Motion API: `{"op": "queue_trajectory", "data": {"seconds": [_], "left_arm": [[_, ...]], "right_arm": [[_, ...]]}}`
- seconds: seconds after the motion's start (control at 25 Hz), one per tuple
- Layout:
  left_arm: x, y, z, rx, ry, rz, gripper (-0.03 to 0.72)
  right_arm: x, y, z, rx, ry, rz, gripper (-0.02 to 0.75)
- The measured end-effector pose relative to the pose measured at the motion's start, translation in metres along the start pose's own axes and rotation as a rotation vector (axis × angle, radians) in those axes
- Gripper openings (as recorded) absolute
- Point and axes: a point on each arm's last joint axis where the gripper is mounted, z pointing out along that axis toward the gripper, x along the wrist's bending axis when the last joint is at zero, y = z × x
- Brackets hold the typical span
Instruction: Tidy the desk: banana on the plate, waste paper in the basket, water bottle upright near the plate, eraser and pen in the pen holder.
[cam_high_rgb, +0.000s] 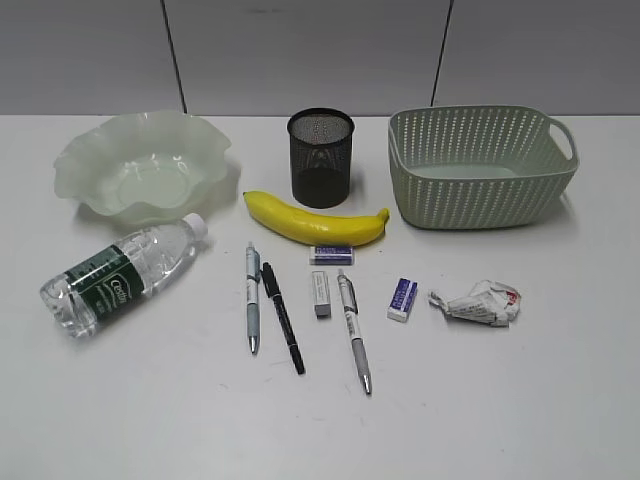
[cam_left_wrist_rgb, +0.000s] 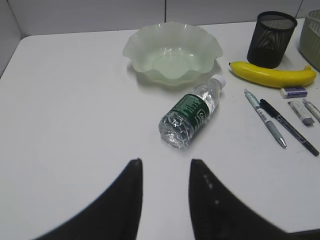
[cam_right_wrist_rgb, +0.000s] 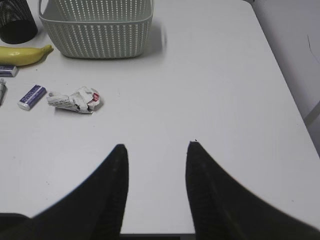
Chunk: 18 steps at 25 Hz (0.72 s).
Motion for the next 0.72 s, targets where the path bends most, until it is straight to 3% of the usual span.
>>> {"op": "queue_trajectory", "data": {"seconds": [0.72], "left_arm": [[0.0, 0.0, 0.0, 0.0, 0.0, 0.0, 0.237]], "right_arm": [[0.0, 0.0, 0.0, 0.0, 0.0, 0.0, 0.318]]}}
